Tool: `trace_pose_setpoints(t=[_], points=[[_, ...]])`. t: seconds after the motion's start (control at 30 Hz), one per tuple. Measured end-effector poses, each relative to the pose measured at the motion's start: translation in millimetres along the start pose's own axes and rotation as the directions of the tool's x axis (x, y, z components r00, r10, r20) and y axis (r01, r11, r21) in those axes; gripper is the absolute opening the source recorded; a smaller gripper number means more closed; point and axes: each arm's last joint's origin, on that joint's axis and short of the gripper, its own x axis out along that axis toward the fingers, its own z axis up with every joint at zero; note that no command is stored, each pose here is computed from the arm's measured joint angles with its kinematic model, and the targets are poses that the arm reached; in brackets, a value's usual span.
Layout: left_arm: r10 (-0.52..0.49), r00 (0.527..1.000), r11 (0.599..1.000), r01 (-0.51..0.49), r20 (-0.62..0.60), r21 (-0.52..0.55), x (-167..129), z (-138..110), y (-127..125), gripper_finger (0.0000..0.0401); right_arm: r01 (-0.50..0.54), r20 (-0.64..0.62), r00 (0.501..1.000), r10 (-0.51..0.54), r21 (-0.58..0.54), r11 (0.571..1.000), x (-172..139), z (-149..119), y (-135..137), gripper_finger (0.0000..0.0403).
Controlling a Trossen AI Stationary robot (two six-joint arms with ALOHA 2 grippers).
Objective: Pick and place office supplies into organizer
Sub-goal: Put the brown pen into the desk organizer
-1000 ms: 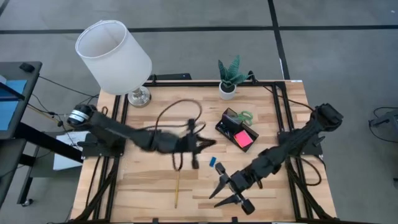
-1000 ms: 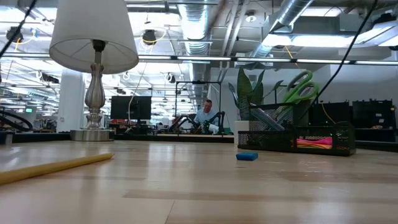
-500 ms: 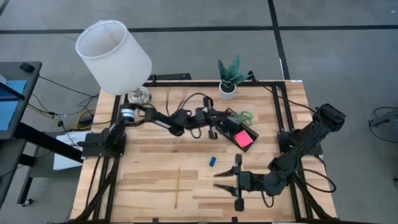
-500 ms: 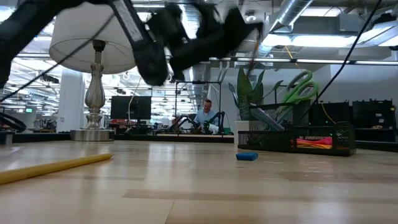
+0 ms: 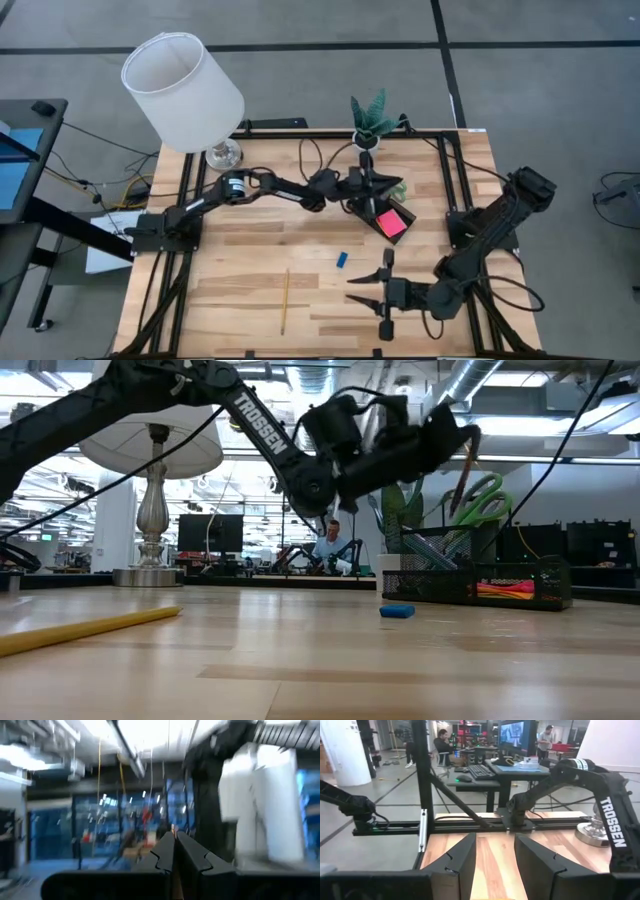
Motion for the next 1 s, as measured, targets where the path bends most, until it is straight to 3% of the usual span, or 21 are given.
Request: trace_pose_setpoints(t=[0.27, 0.47, 0.73, 1.0], points=[[0.054, 0.981, 0.989, -0.027, -0.185, 0.144, -4.1, -18.0, 7.8, 0.0001, -0.04, 0.006, 0.999, 0.04, -0.002, 0.999, -14.8, -0.2, 12.8, 0.0127], [0.067, 0.931, 0.979, 0.009, -0.358, 0.205, -11.2, -34.5, 22.3, 0.0, -0.068, 0.009, 0.998, 0.068, -0.001, 0.998, -21.9, -0.3, 18.9, 0.0127], [-0.024, 0.914, 0.993, 0.069, -0.405, 0.095, -13.7, -39.2, 23.1, 0.0, -0.072, 0.009, 0.997, 0.072, -0.002, 0.997, -22.8, -0.5, 19.7, 0.0127], [-0.022, 0.893, 1.0, 0.016, -0.45, -0.018, -14.0, -42.3, 17.0, 0.0, -0.072, 0.009, 0.997, 0.072, -0.002, 0.997, -22.9, -0.5, 19.8, 0.0127]])
